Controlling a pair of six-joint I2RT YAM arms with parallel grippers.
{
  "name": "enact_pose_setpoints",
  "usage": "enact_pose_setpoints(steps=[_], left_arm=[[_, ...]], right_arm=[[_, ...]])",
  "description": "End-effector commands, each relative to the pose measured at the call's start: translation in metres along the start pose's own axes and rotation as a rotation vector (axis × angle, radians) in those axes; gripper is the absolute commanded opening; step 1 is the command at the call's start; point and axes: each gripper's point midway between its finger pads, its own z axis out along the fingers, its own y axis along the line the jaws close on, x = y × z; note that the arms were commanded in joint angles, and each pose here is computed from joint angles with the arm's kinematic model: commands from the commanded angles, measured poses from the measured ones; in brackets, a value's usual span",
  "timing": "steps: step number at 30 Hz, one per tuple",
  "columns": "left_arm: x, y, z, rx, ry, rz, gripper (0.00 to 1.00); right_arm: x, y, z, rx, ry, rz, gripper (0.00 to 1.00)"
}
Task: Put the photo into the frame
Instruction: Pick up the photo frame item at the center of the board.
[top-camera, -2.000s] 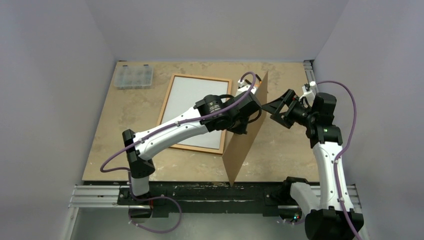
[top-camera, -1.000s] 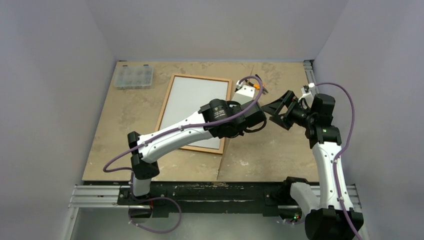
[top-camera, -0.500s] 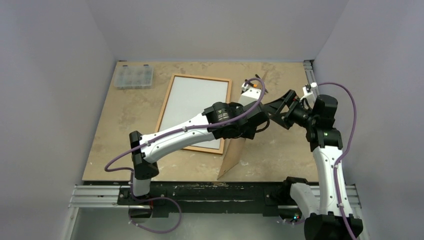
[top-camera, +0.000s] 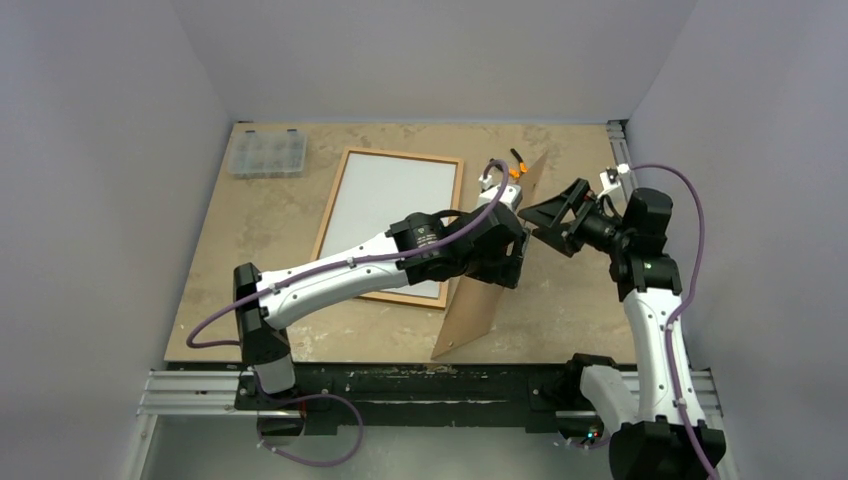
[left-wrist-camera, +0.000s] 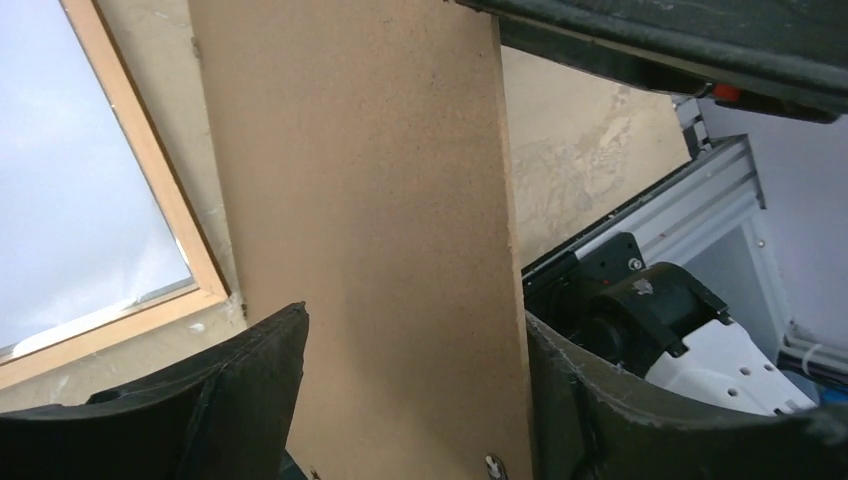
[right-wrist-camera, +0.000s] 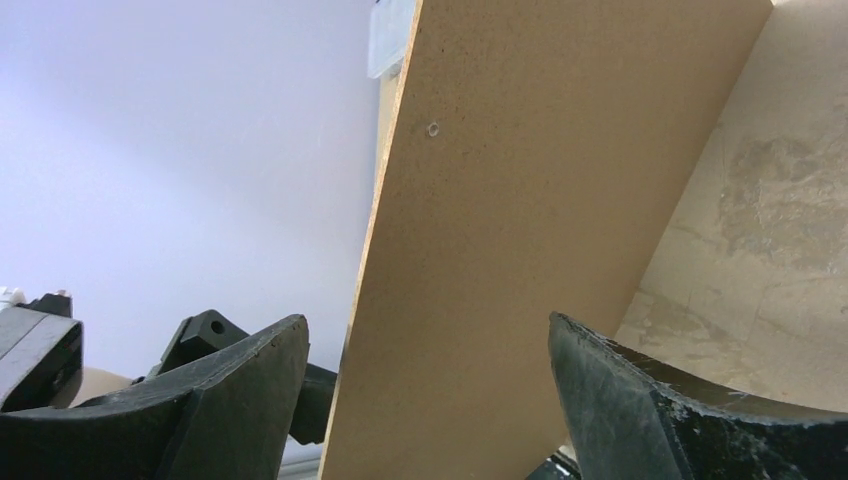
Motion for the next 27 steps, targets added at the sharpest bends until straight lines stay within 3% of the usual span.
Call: enact_pose_setpoints(steps=[1, 4, 9, 12, 17, 27], left_arm=[[-0.028, -0.024, -0.029, 0.172, -0.086, -0.035, 0.75], [-0.026, -0.031, -0.032, 0.239, -0.073, -0.042, 0.83], [-0.031, -0.049, -0.038, 0.423, -0.082, -0.104, 0.84], [-0.031, -0.046, -0.038, 0.450, -0.074, -0.134, 0.84], [-0.032, -0.029, -0.039, 0.416, -0.095, -0.157, 0.84], [-0.025, 0.052, -0.036, 0.056, -0.135, -0.146, 0.83]], right_arm=[[0.000, 0.013, -0.001, -0.025, 0.031, -0.041, 0.86], [0.003, 0.006, 0.002, 0.003, 0.055, -0.035, 0.80], [0.004, 0.003, 0.002, 0.035, 0.067, -0.048, 0.70], [0.001, 0.004, 0.000, 0.065, 0.065, -0.071, 0.65], [0.000, -0.003, -0.002, 0.130, 0.084, -0.098, 0.59], [0.010, -0.029, 0.000, 0.249, 0.139, -0.142, 0.53]])
